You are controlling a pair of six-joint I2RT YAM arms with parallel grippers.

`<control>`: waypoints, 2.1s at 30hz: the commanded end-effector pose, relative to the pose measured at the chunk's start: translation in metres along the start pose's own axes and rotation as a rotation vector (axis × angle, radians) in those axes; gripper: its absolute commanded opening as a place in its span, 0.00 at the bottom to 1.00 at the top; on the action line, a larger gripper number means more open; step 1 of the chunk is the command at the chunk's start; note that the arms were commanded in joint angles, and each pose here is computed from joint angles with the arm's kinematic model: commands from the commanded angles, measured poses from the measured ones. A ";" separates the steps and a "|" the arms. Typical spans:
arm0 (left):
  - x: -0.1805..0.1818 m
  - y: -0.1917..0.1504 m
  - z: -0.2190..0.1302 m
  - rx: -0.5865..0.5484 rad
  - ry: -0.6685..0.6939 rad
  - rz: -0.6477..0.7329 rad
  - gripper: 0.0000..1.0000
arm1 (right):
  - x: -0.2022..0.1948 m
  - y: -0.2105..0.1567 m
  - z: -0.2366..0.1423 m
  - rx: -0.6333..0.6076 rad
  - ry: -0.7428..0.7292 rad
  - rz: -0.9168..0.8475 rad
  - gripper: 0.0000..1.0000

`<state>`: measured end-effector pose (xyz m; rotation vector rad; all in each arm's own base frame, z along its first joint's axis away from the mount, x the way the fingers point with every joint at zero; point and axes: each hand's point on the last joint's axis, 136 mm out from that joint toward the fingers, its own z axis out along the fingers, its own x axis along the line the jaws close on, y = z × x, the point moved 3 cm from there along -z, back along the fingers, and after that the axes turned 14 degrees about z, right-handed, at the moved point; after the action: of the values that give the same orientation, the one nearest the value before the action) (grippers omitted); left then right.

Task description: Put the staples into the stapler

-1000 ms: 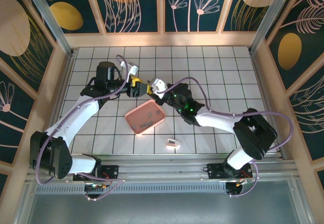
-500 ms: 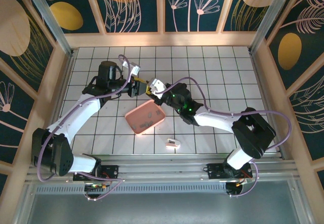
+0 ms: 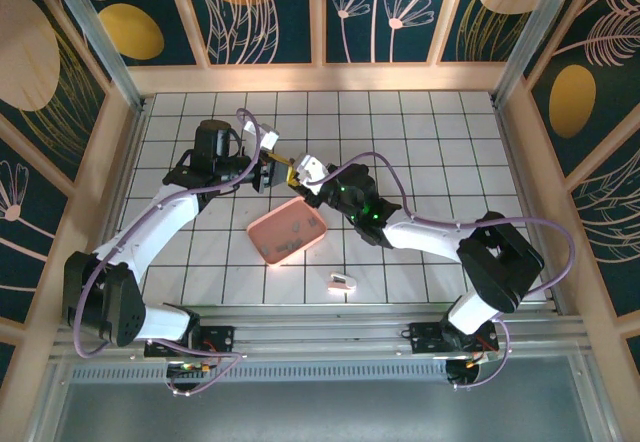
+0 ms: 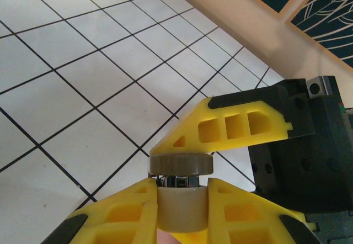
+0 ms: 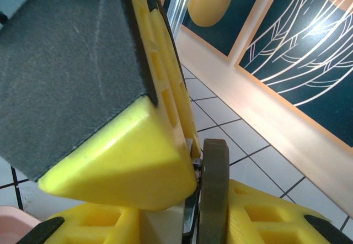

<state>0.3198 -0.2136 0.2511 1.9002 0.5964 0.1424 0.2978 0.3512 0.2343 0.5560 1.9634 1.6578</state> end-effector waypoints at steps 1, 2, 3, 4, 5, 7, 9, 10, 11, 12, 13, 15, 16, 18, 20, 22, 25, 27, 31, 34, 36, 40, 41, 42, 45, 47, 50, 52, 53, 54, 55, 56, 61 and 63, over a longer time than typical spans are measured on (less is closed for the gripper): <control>0.004 -0.002 -0.001 0.023 0.030 0.018 0.00 | 0.003 0.022 -0.002 -0.091 0.006 0.017 0.39; 0.004 -0.002 -0.001 0.023 0.032 0.024 0.00 | 0.002 0.022 -0.002 -0.091 0.008 0.023 0.40; 0.005 -0.003 -0.001 0.026 0.035 0.024 0.00 | 0.002 0.021 -0.003 -0.089 0.012 0.030 0.42; 0.005 -0.003 -0.002 0.027 0.040 0.031 0.00 | 0.001 0.021 -0.004 -0.090 0.014 0.038 0.44; 0.006 -0.004 -0.001 0.032 0.043 0.036 0.00 | 0.001 0.020 -0.004 -0.086 0.017 0.047 0.45; 0.007 -0.005 -0.002 0.039 0.055 0.045 0.00 | 0.001 0.019 -0.005 -0.087 0.026 0.057 0.46; 0.008 -0.006 -0.002 0.044 0.060 0.052 0.00 | 0.000 0.018 -0.006 -0.083 0.030 0.067 0.46; 0.008 -0.007 -0.002 0.045 0.062 0.053 0.00 | 0.000 0.018 -0.007 -0.083 0.031 0.070 0.45; 0.008 -0.007 -0.001 0.045 0.059 0.053 0.00 | -0.001 0.017 -0.007 -0.080 0.034 0.074 0.44; 0.008 -0.007 -0.001 0.046 0.060 0.056 0.00 | -0.001 0.016 -0.008 -0.079 0.039 0.078 0.44; 0.008 -0.007 -0.002 0.045 0.061 0.060 0.00 | 0.000 0.015 -0.009 -0.075 0.048 0.088 0.45; 0.008 -0.007 -0.003 0.045 0.065 0.070 0.00 | 0.000 0.014 -0.012 -0.073 0.059 0.107 0.48; 0.008 -0.007 -0.003 0.045 0.068 0.076 0.00 | 0.000 0.013 -0.014 -0.073 0.065 0.115 0.50; 0.008 -0.008 -0.003 0.049 0.074 0.090 0.00 | 0.000 0.013 -0.019 -0.076 0.082 0.132 0.52; 0.010 -0.009 -0.004 0.055 0.083 0.106 0.00 | 0.000 0.014 -0.023 -0.076 0.109 0.155 0.54; 0.011 -0.011 -0.004 0.063 0.092 0.123 0.00 | 0.000 0.015 -0.028 -0.075 0.141 0.184 0.56; 0.011 -0.013 -0.005 0.070 0.097 0.158 0.00 | -0.002 0.018 -0.034 -0.074 0.185 0.241 0.56; 0.011 -0.014 -0.006 0.072 0.101 0.192 0.00 | -0.006 0.022 -0.037 -0.068 0.202 0.317 0.56; 0.008 -0.017 -0.008 0.074 0.102 0.303 0.00 | -0.021 0.027 -0.039 0.009 0.210 0.530 0.55; 0.003 -0.019 -0.012 0.070 0.095 0.414 0.00 | -0.021 0.026 -0.042 0.100 0.227 0.639 0.55; -0.002 -0.018 -0.014 0.062 0.071 0.493 0.00 | -0.020 0.026 -0.043 0.152 0.230 0.701 0.56; -0.012 -0.030 -0.013 0.052 0.011 0.574 0.00 | -0.016 0.021 -0.040 0.244 0.237 0.822 0.61; -0.015 -0.031 -0.013 0.044 -0.003 0.597 0.00 | -0.015 0.020 -0.037 0.263 0.238 0.850 0.62; -0.018 -0.032 -0.013 0.037 -0.015 0.617 0.00 | -0.013 0.020 -0.035 0.282 0.251 0.869 0.63; -0.020 -0.034 -0.015 0.030 -0.014 0.655 0.00 | -0.010 0.017 -0.026 0.339 0.262 0.910 0.63; -0.021 -0.034 -0.016 0.031 -0.009 0.668 0.00 | -0.007 0.015 -0.021 0.369 0.273 0.924 0.63; -0.022 -0.035 -0.018 0.029 -0.003 0.686 0.00 | -0.001 0.012 -0.016 0.398 0.287 0.926 0.63; -0.022 -0.035 -0.019 0.027 0.000 0.692 0.00 | 0.000 0.008 -0.014 0.417 0.287 0.937 0.62; -0.023 -0.035 -0.019 0.026 0.002 0.693 0.00 | 0.000 0.006 -0.013 0.425 0.287 0.940 0.62; -0.023 -0.035 -0.020 0.024 0.001 0.695 0.00 | 0.001 0.004 -0.012 0.434 0.287 0.942 0.61; -0.023 -0.034 -0.020 0.022 0.003 0.697 0.00 | 0.001 0.003 -0.011 0.439 0.291 0.944 0.61; -0.023 -0.035 -0.020 0.023 0.007 0.697 0.00 | 0.002 0.002 -0.011 0.444 0.294 0.946 0.60; -0.022 -0.036 -0.020 0.026 0.012 0.698 0.00 | 0.006 -0.002 -0.009 0.469 0.312 0.951 0.61; -0.022 -0.036 -0.020 0.025 0.011 0.699 0.00 | 0.003 -0.005 -0.008 0.473 0.295 0.951 0.61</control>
<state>0.2836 -0.1951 0.2212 2.0994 -0.0229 0.5571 0.2901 0.3411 0.2230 1.7165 2.5098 1.8135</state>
